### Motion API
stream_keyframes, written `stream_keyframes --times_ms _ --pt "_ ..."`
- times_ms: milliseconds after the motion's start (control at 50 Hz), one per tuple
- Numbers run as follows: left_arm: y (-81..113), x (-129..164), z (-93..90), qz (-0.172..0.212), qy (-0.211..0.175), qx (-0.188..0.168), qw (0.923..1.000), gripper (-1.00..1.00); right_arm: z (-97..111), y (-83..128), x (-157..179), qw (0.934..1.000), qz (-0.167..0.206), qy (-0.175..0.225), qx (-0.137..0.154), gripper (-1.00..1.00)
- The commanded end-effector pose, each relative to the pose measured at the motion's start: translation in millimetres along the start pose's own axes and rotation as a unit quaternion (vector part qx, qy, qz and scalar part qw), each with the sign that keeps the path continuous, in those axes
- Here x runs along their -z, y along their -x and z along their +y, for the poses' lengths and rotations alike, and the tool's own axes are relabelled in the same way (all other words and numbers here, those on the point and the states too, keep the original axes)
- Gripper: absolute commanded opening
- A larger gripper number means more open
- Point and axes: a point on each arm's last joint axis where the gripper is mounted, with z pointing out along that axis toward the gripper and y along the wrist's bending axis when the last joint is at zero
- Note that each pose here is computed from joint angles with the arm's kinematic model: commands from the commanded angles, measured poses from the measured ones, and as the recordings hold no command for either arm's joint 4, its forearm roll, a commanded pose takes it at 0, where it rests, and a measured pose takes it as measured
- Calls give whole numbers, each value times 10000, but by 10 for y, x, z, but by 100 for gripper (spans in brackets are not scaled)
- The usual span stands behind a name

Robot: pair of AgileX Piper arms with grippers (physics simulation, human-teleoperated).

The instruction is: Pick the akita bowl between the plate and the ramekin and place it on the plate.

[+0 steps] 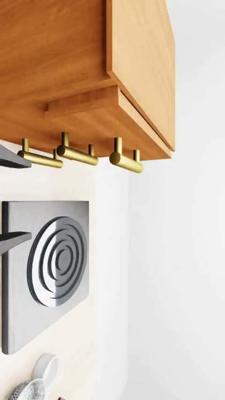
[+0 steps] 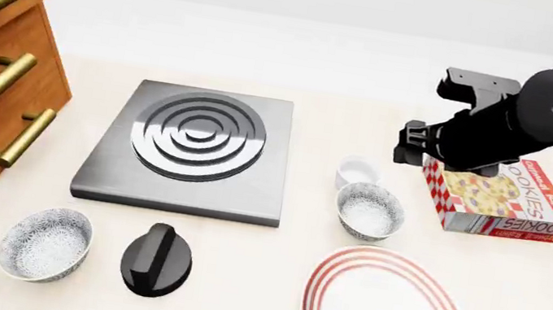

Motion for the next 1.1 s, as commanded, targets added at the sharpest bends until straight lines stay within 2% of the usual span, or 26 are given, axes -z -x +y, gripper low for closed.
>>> stream_keyframes --times_ms 20,140,260,460,640,1100 --pt "0 0 0 0 0 0 10000 100 -35 -99 -105 10000 85 -31 -27 100" --pt "0 0 0 0 0 0 10000 100 -92 -110 -204 9998 117 -86 -112 100" --pt "0 0 0 0 0 0 10000 100 -41 -157 -344 9993 214 -56 -317 100" --pt "0 0 0 0 0 0 10000 100 -40 -260 -493 9985 296 -62 -465 100" --pt "0 0 0 0 0 0 10000 100 8 -325 -527 9982 363 -28 -468 100" --pt "0 0 0 0 0 0 10000 100 -45 -421 -546 9979 408 -69 -492 100"
